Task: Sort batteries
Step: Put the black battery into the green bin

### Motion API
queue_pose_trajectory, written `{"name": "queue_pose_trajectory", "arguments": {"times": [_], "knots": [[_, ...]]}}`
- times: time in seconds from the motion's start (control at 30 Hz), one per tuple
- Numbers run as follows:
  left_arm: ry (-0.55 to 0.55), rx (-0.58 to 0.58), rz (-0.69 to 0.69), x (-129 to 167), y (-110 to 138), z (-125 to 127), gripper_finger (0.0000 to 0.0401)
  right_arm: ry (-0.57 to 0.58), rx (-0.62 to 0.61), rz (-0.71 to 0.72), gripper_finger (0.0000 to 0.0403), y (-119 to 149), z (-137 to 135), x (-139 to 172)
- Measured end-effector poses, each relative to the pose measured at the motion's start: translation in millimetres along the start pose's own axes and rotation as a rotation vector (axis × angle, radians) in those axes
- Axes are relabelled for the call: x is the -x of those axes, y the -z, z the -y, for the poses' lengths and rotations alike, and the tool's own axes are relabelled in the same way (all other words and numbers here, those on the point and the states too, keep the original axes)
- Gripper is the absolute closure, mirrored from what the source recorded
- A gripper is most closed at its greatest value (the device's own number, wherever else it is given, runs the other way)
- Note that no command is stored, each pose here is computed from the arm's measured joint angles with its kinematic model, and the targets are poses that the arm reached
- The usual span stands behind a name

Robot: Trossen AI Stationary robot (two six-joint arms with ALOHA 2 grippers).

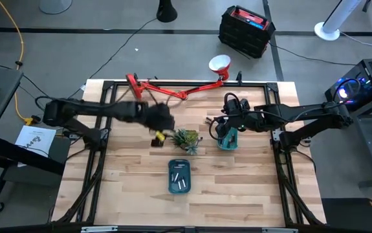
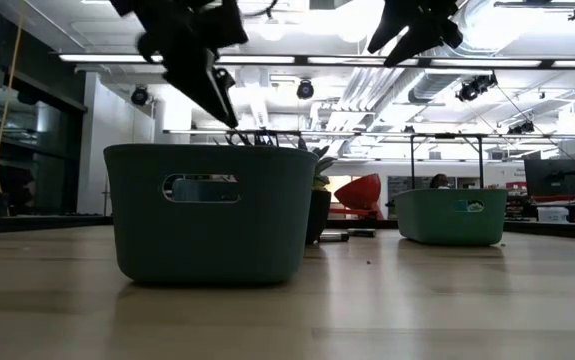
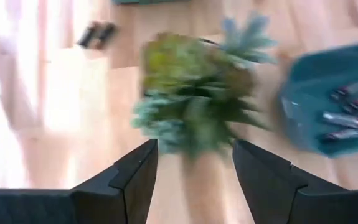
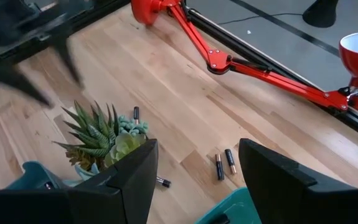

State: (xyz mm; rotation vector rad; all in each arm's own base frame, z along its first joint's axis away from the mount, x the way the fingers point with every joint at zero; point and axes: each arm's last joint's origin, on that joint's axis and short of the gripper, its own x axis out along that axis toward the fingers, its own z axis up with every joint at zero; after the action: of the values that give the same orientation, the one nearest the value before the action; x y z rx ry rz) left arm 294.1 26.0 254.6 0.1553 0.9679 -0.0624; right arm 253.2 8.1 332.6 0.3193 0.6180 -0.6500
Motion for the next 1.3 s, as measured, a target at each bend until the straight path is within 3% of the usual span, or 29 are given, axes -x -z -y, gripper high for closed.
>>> {"name": "queue_pose_trajectory", "arguments": {"times": [0.2, 0.4, 0.63, 0.83, 1.1, 1.3], "knots": [[0.038, -0.075, -0.07, -28, 17, -44, 0.0216, -0.005, -0.007, -0.004, 0.0185, 0, 0, 0], [0.174, -0.215, -0.188, -78, 33, -45, 0.0241, -0.009, -0.01, -0.006, 0.0185, 0, 0, 0], [0.019, -0.275, -0.274, -112, 39, -51, 0.0262, -0.013, -0.062, -0.006, 0.0185, 0, -1, 0], [0.04, -0.298, -0.258, -112, 39, -53, 0.027, -0.015, -0.082, -0.003, 0.0185, 0, -1, 0], [0.119, -0.215, -0.311, -132, 55, -59, 0.0281, -0.023, -0.091, 0.007, 0.0185, -2, -2, 0], [0.113, -0.086, -0.286, -117, 51, -60, 0.0384, -0.022, -0.085, 0.008, 0.0185, -2, -2, 0]]}}
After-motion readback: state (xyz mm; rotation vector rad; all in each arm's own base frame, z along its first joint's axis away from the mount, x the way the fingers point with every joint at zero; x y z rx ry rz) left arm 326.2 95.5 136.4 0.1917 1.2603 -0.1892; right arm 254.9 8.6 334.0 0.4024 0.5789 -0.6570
